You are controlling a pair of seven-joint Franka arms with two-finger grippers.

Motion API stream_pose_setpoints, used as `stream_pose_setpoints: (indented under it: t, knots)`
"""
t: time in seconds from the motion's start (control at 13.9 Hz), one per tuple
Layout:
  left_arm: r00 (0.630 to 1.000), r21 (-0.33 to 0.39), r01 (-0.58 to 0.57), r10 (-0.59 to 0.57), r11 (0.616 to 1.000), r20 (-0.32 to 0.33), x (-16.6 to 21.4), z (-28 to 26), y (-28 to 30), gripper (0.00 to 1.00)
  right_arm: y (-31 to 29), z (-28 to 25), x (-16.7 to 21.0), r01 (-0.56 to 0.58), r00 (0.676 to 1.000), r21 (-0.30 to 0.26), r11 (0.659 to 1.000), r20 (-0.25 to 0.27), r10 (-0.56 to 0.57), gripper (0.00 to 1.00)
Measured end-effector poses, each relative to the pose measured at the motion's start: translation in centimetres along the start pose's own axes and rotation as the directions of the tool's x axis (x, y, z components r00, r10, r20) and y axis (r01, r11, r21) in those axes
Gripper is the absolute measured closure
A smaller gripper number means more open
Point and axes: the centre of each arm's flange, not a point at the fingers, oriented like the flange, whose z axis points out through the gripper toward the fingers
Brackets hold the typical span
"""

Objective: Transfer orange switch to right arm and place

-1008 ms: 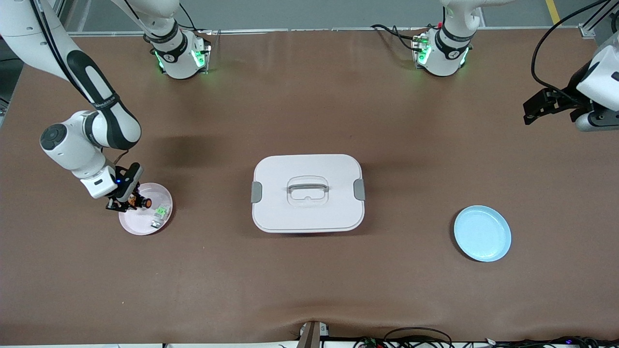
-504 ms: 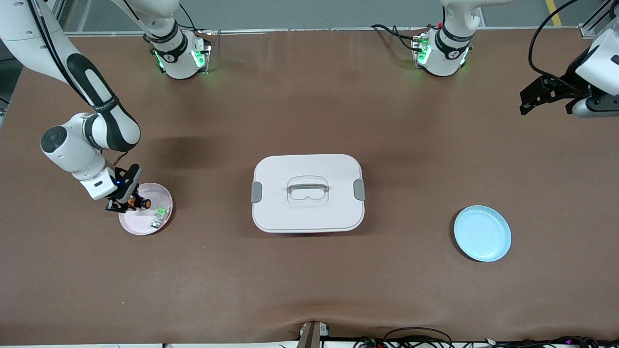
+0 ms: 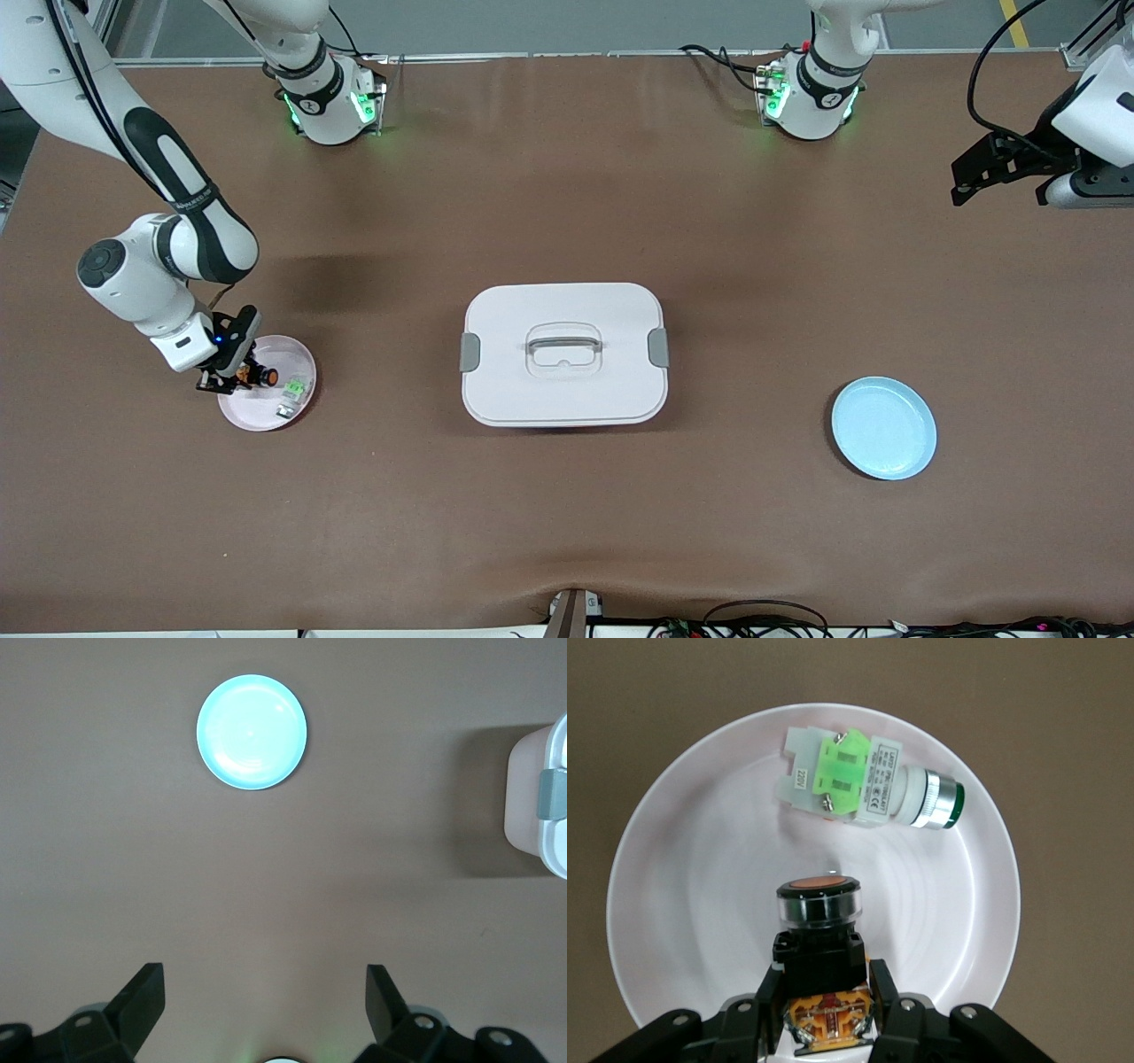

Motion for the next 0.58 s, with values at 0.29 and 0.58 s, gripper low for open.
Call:
stream_pose_setpoints:
  t: [0.29,0.58]
  knots:
    - [1.000,0.000,0.002,-0.002,1.000,0.003,0.01,0.16,-0.15,0.00,0.15,0.45,-0.33,-0.006,1.000,0.003,1.000,0.000,0.006,0.58]
    - [1.000,0.000,0.003,-0.003,1.000,0.011,0.18,0.61,-0.17,0.00,0.26,0.49,-0.38,-0.007,1.000,0.001,1.000,0.000,0.007,0.51]
